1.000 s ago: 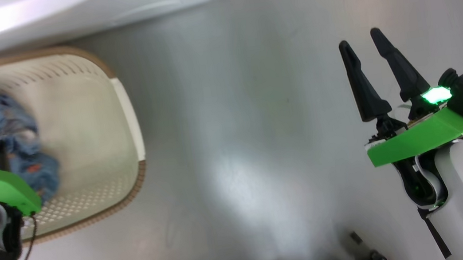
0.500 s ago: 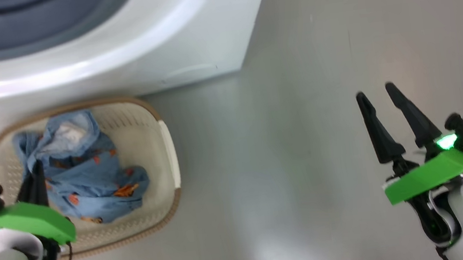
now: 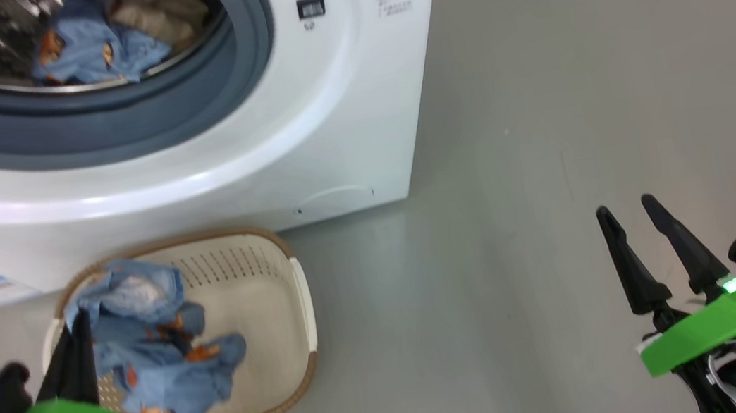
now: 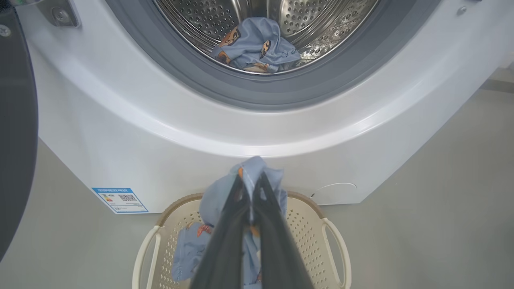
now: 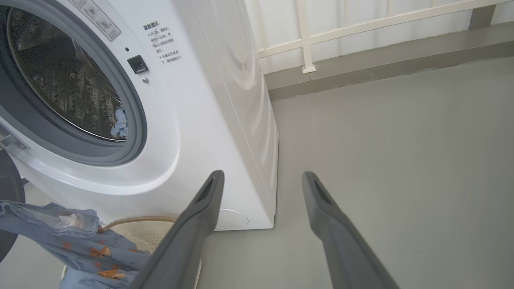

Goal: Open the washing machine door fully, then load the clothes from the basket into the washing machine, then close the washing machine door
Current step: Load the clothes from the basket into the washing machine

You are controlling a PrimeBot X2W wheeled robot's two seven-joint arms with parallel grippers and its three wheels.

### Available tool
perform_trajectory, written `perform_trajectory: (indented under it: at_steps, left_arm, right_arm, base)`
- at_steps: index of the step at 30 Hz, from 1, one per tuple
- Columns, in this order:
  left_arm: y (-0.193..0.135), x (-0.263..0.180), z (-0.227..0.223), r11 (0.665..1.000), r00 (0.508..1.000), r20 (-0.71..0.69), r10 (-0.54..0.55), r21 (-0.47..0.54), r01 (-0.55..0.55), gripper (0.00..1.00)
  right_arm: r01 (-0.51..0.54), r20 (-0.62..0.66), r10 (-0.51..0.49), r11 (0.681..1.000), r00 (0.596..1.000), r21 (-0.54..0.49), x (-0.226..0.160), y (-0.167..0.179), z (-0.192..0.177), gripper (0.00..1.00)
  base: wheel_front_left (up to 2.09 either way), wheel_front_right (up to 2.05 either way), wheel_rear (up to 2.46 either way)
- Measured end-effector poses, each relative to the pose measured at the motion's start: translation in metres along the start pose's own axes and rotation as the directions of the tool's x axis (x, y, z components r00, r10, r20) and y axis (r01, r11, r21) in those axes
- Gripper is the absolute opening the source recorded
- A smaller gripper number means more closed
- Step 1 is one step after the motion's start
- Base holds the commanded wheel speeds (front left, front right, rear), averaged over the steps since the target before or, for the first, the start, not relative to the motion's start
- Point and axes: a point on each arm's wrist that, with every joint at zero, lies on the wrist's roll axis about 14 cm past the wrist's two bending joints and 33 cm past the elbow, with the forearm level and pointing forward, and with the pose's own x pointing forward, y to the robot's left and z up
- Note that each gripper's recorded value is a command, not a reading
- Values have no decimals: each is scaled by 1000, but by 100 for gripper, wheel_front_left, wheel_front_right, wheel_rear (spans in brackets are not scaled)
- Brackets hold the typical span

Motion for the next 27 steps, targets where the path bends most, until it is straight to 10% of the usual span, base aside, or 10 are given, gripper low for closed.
perform_trajectory:
  at_steps: [27]
  left_arm:
    - [-7, -80, 50, 998, 976, 208, 58, -4, -58, 0]
  right_arm:
    - [43, 57, -42, 999, 998, -7, -45, -11, 23, 100]
  base:
    - [0, 0, 0]
